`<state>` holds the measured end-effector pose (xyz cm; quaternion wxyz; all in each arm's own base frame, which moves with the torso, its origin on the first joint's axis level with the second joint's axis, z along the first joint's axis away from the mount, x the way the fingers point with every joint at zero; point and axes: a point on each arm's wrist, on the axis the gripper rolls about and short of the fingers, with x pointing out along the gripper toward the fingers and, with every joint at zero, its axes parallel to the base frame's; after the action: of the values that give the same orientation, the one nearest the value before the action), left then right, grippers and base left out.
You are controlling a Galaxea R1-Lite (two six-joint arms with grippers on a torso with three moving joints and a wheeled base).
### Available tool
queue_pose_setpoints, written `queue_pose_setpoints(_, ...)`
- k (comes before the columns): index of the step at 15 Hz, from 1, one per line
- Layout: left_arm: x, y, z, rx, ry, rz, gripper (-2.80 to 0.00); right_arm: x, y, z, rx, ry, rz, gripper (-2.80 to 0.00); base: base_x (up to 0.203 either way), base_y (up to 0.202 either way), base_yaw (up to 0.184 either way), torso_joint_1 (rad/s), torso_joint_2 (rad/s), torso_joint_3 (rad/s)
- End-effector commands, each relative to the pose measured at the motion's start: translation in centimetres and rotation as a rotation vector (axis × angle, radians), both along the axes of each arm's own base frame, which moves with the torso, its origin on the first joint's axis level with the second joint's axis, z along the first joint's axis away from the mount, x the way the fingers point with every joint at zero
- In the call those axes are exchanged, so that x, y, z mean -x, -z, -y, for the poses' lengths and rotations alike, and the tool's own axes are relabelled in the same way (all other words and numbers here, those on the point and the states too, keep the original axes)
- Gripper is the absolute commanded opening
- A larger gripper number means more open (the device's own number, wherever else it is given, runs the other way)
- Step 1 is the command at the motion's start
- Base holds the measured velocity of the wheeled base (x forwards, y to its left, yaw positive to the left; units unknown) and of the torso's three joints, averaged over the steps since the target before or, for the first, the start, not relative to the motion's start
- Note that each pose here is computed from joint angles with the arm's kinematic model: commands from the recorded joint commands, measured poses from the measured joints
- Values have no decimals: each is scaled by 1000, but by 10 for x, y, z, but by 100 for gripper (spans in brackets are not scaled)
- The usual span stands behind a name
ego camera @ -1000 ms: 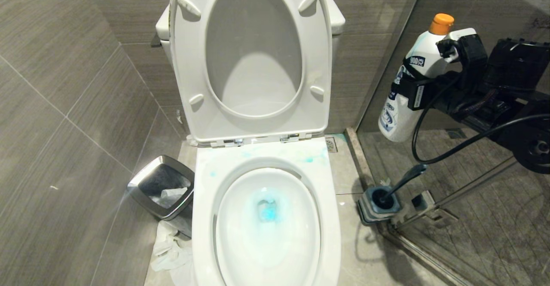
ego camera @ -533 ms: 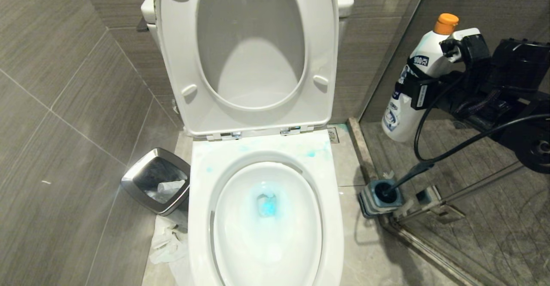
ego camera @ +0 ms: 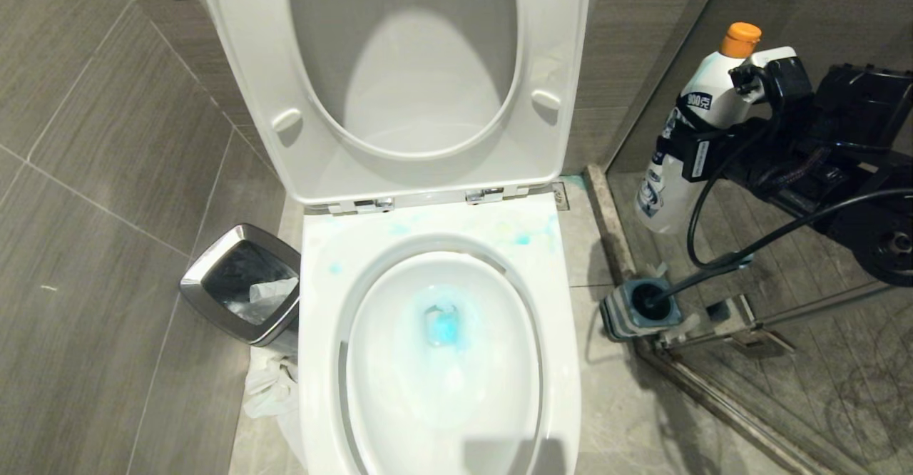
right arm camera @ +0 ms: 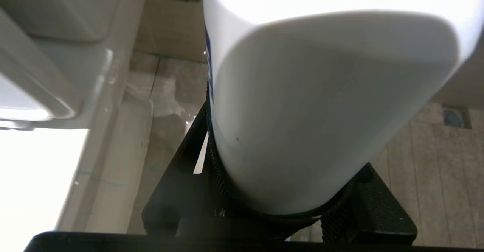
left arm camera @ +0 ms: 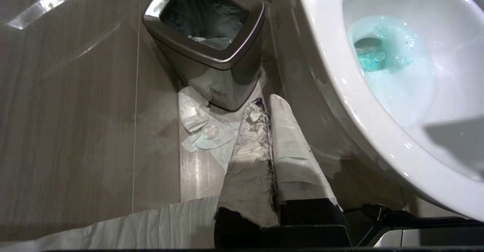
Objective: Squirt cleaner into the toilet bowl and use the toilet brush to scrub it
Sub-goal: Place the cleaning agent on the floor
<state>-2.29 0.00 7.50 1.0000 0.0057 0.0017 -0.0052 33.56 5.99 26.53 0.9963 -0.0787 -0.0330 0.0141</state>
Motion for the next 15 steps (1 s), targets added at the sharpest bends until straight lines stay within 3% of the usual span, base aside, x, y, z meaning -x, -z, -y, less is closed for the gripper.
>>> queue_pose_setpoints(1, 0, 0, 0, 1, 0, -1, -280, -3, 0, -1, 1, 3, 3, -280, 0, 0, 0, 6, 2, -205)
queue_pose_setpoints(4, 0, 0, 0, 1, 0, -1, -280, -3, -3, -2, 6, -2, 17, -280, 0, 0, 0, -2, 2, -195)
queue_pose_setpoints(9, 0, 0, 0, -1, 0, -1, -280, -12, -5, -4, 48, 2, 140, -280, 0, 0, 0, 5, 1, -192)
queue_pose_setpoints(15, 0, 0, 0, 1, -1, -1, -280, -17, -6, -14, 44, -25, 150, -280, 0, 0, 0, 2, 3, -198)
